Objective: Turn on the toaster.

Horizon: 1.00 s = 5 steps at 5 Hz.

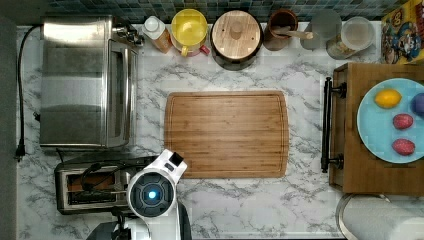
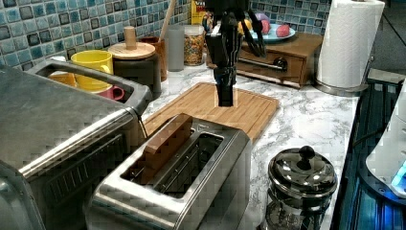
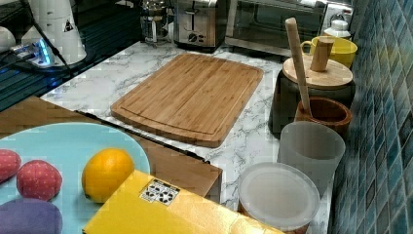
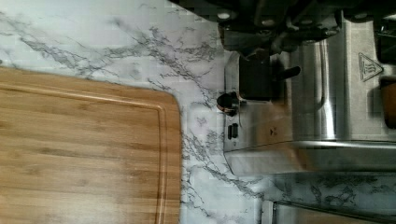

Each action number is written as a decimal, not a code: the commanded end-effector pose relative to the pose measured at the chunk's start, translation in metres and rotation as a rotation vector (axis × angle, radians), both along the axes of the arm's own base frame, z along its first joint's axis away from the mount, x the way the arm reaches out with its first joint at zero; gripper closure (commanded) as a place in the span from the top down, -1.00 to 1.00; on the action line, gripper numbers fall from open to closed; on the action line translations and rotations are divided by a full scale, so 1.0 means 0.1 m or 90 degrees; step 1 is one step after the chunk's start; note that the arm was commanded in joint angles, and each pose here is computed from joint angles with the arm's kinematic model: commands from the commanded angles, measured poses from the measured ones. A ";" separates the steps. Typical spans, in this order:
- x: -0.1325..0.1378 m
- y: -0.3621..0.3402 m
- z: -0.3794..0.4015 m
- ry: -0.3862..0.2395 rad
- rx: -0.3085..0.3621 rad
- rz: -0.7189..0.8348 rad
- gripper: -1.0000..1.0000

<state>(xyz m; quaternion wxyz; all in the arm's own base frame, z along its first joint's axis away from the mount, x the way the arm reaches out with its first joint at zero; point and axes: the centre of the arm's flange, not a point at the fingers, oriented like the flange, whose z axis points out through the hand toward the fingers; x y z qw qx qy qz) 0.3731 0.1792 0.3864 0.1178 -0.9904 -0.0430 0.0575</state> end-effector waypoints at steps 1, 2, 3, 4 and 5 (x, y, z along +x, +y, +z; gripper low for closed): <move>-0.04 0.18 -0.05 -0.038 0.027 0.024 -1.00; 0.11 0.14 -0.11 -0.035 0.013 -0.011 -1.00; 0.23 0.11 -0.16 -0.043 0.009 -0.051 -1.00; 0.31 0.14 -0.17 -0.035 0.016 -0.059 -1.00; 0.30 0.32 -0.27 -0.012 0.007 -0.027 -1.00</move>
